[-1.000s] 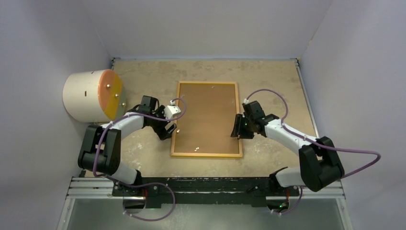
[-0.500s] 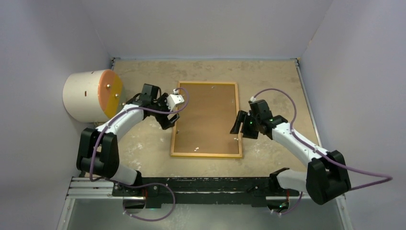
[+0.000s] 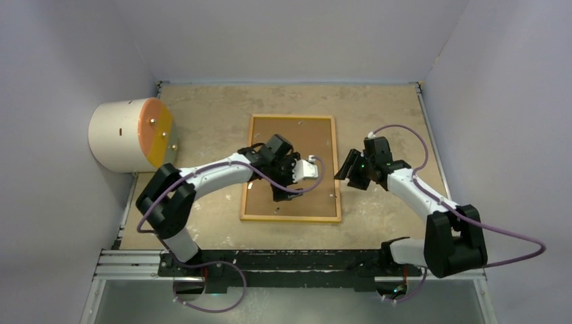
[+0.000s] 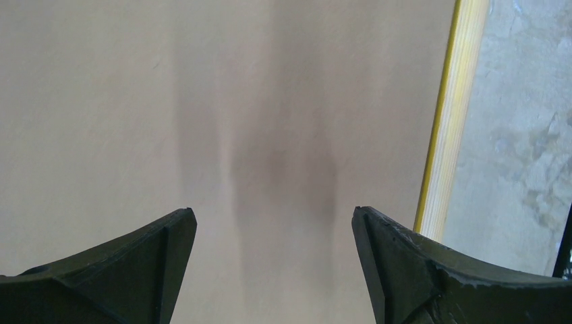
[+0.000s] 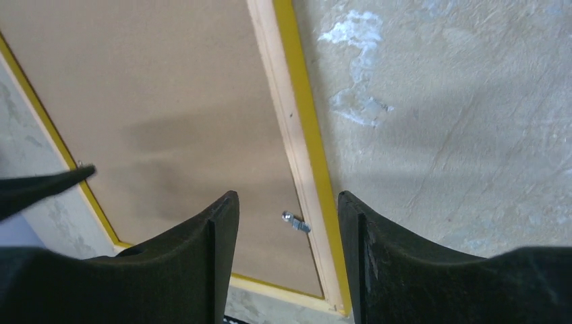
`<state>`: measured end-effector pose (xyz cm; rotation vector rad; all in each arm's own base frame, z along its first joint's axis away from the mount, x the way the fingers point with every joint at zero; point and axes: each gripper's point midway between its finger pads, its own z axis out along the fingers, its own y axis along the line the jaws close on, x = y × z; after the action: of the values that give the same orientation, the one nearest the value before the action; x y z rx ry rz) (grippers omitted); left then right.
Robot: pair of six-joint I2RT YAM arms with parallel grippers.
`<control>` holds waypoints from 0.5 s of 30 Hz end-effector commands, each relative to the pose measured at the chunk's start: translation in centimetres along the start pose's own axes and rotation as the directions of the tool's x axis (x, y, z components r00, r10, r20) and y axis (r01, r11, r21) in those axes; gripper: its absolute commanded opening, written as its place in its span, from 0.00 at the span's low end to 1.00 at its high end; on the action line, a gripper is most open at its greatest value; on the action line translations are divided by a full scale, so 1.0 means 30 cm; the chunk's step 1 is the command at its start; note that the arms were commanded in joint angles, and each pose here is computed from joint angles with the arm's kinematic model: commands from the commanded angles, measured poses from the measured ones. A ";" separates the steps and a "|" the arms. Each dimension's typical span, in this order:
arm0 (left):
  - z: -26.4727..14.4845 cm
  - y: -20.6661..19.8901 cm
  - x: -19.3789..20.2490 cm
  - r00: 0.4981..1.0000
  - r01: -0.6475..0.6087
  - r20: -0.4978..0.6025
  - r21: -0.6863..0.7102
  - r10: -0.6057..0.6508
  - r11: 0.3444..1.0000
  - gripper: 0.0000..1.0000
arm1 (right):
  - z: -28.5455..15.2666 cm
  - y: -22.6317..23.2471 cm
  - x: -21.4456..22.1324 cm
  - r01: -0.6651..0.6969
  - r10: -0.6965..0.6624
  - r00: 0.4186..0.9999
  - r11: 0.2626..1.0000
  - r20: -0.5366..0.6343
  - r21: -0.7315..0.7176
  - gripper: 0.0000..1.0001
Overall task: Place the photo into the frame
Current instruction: Install the photo frame at the center of the board.
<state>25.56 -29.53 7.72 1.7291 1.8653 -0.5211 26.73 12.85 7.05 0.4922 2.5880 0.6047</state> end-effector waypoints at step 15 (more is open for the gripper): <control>0.263 -0.083 -0.359 0.983 -0.171 0.064 -0.033 0.173 0.985 0.94 | 0.177 0.019 -0.104 -0.033 0.034 0.999 0.999 0.014 -0.037 0.38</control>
<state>23.33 -41.00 6.65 1.8805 1.6651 -0.4725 30.98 13.34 2.60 0.5496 2.6191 0.5903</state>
